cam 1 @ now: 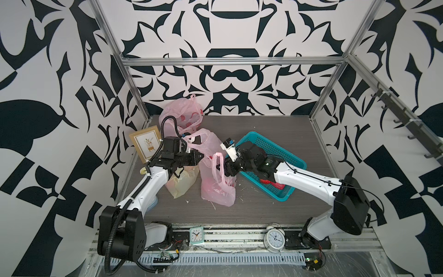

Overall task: Untie the knot of a plastic bag & take out the apple
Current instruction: Untie the plastic bag at the center of the board.

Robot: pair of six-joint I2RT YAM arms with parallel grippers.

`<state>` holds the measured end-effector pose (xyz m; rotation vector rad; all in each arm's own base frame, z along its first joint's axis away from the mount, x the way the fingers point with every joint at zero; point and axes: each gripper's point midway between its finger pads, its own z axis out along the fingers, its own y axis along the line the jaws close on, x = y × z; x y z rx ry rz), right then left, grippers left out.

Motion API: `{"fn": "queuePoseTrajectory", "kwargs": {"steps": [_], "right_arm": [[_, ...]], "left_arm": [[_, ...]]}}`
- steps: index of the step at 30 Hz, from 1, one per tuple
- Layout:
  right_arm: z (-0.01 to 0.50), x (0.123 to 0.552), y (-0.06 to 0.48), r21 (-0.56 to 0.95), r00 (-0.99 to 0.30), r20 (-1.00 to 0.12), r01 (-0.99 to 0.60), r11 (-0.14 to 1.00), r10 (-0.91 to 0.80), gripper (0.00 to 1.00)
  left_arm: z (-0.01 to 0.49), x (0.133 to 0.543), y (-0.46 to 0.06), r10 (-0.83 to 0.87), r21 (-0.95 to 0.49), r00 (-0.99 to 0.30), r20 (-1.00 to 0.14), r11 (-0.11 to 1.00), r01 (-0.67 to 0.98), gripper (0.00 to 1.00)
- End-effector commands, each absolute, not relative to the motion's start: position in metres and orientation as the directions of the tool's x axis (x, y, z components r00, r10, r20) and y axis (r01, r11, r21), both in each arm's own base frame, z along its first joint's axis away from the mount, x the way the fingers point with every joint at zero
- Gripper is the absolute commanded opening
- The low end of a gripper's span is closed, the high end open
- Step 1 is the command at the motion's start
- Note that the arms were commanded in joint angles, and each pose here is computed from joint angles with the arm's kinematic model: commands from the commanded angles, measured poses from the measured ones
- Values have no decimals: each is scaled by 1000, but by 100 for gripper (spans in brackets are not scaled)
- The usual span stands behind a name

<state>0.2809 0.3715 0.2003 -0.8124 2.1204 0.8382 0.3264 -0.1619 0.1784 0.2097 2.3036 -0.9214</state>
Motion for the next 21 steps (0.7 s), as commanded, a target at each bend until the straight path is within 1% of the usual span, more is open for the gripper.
{"fn": "queuePoseTrajectory", "kwargs": {"steps": [1, 4, 5, 6, 8, 9, 10, 11, 12, 15, 17, 21], "right_arm": [[223, 294, 386, 302, -520, -821, -747, 592, -238, 70], [211, 303, 389, 273, -534, -804, -721, 637, -260, 69], [209, 305, 391, 270, -537, -802, -718, 642, -263, 66], [206, 308, 390, 259, -541, -797, -707, 659, -268, 61], [202, 314, 386, 230, -544, -794, -684, 693, -273, 45], [202, 316, 382, 215, -541, -796, -673, 708, -272, 33], [205, 318, 379, 205, -534, -803, -665, 719, -265, 24], [211, 318, 378, 203, -521, -815, -667, 717, -254, 9], [216, 318, 376, 200, -511, -824, -665, 719, -244, 5], [229, 316, 367, 164, -468, -849, -676, 719, -247, 1], [236, 320, 358, 122, -444, -859, -663, 739, -256, 0], [255, 351, 325, 70, -419, -880, -582, 810, -225, 0]], "left_arm": [[173, 320, -164, -71, -582, -800, -596, 725, 368, 0], [176, 318, -164, -72, -582, -795, -602, 721, 376, 0], [177, 317, -164, -72, -584, -795, -602, 719, 377, 0], [179, 317, -164, -71, -582, -793, -605, 719, 380, 0], [181, 315, -164, -71, -582, -792, -606, 718, 381, 0], [181, 313, -163, -69, -582, -794, -603, 719, 380, 0], [180, 311, -163, -64, -581, -797, -600, 720, 380, 0], [180, 308, -163, -58, -578, -800, -597, 722, 379, 0], [179, 305, -161, -56, -577, -803, -594, 725, 377, 0], [180, 300, -160, -59, -577, -804, -592, 727, 371, 0], [183, 299, -159, -67, -576, -799, -597, 729, 369, 0], [185, 301, -153, -64, -546, -797, -601, 761, 351, 0]]}}
